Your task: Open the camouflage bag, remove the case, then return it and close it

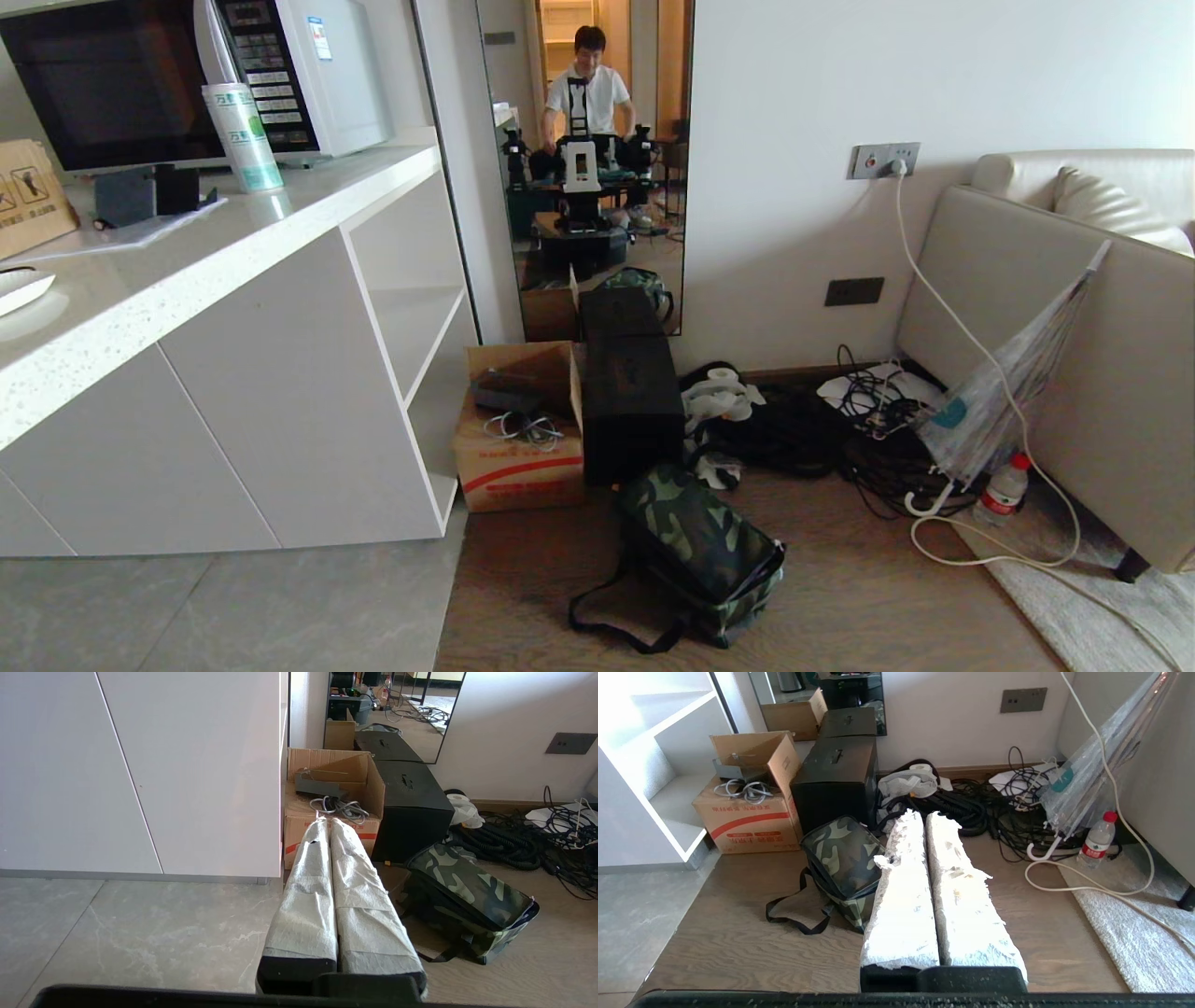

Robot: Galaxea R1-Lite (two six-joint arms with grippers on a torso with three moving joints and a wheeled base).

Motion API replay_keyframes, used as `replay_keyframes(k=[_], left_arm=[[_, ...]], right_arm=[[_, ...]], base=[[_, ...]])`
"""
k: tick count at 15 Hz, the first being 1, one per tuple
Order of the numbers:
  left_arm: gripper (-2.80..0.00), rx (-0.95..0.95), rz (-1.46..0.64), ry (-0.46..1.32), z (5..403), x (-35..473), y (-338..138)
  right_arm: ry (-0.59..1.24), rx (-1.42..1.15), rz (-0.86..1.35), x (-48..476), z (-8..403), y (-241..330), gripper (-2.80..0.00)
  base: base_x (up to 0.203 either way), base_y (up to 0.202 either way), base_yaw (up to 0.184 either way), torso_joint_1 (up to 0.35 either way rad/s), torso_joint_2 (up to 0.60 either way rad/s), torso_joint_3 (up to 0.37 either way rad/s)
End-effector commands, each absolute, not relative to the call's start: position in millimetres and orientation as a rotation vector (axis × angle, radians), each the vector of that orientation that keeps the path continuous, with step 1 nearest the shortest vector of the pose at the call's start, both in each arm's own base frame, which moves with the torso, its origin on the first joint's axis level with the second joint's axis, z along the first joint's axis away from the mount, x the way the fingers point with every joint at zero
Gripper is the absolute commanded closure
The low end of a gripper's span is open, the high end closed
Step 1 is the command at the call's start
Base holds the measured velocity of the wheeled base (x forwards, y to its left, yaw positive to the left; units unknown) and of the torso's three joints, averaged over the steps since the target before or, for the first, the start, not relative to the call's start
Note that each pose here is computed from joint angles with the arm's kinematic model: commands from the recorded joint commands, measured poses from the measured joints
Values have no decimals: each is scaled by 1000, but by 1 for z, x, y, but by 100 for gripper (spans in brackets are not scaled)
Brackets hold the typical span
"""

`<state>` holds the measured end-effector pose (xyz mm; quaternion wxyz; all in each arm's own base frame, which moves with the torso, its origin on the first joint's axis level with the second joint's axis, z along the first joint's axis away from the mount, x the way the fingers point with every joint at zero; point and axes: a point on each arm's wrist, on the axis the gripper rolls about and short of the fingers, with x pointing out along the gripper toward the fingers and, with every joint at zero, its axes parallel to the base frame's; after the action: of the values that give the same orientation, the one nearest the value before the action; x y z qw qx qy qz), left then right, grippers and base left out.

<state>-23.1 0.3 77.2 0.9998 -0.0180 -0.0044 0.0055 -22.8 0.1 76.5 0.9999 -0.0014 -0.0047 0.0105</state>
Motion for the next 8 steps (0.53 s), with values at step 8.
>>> replay_keyframes(k=[8], left_arm=[[0, -27, 15, -9, 77, -23, 0]], right_arm=[[-8, -3, 22, -23, 76, 0, 0]], base=[[0, 0, 0, 0, 0, 0]])
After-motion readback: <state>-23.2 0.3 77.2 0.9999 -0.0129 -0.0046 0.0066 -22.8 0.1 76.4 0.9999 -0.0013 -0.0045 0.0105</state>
